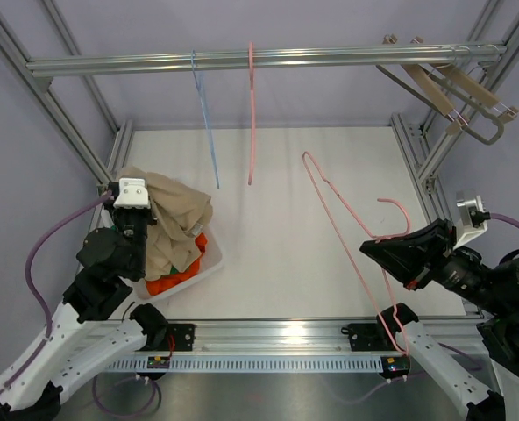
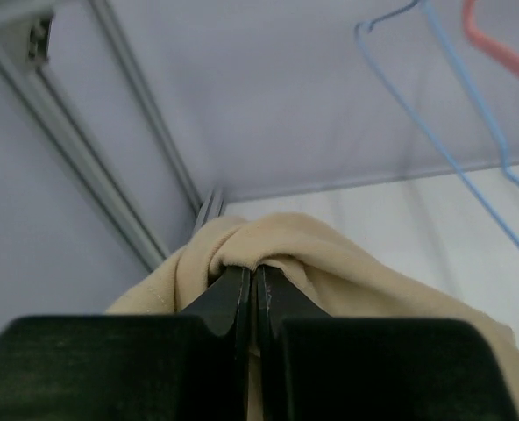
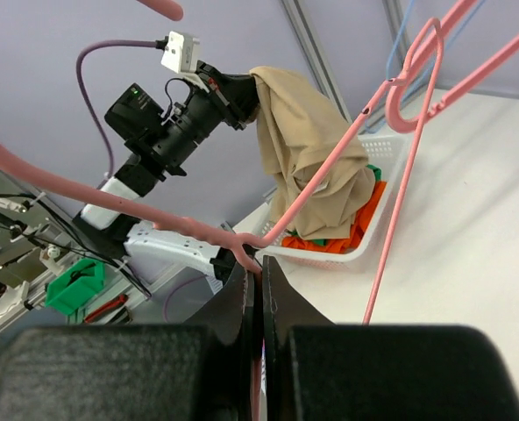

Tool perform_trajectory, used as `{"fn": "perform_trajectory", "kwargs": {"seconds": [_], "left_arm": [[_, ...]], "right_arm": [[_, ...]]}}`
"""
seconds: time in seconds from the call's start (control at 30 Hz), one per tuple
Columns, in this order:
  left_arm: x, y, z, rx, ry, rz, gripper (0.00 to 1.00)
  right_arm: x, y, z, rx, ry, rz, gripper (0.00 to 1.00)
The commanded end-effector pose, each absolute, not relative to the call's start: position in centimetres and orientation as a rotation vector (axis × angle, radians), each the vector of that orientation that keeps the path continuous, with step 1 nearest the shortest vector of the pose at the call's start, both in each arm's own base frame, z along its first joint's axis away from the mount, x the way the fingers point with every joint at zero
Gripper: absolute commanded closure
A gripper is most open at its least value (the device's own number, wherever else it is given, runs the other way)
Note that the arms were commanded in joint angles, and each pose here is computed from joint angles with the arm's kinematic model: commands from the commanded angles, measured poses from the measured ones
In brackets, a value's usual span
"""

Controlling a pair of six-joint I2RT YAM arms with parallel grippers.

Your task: Remove the t-shirt from the hanger

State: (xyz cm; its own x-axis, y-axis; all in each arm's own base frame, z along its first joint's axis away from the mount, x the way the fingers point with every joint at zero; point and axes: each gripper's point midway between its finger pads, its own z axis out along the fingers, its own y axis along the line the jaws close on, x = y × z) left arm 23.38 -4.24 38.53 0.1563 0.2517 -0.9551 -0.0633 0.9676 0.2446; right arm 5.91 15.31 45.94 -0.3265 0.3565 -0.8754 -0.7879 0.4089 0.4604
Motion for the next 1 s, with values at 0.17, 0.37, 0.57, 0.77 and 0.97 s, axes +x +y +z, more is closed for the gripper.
{"fn": "perform_trajectory", "kwargs": {"seconds": [0.17, 0.37, 0.57, 0.77, 0.97], "left_arm": [[22.8, -2.5, 31.5, -0.169, 1.690, 0.058, 1.00], [21.6, -0.9, 26.2, -0.336, 1.844, 0.139, 1.00], [22.6, -1.7, 21.0, -0.258, 2.048, 0.265, 0.88], [23.2, -3.1, 19.1, -0.239, 2.139, 0.144, 0.31], [24.6, -3.7, 18.6, -0.273, 2.170, -0.047, 0.01]], "right_arm": [[9.9, 15.1, 45.6, -0.348, 1.492, 1.077, 1.00], [16.4, 16.4, 44.0, -0.262, 1.577, 0.987, 1.00], [23.3, 18.0, 45.5, -0.223, 1.618, 0.870, 1.00], [29.2, 20.8, 47.1, -0.237, 1.631, 0.848, 1.00], [34.0, 22.7, 48.2, -0.223, 1.622, 0.834, 1.00]]}}
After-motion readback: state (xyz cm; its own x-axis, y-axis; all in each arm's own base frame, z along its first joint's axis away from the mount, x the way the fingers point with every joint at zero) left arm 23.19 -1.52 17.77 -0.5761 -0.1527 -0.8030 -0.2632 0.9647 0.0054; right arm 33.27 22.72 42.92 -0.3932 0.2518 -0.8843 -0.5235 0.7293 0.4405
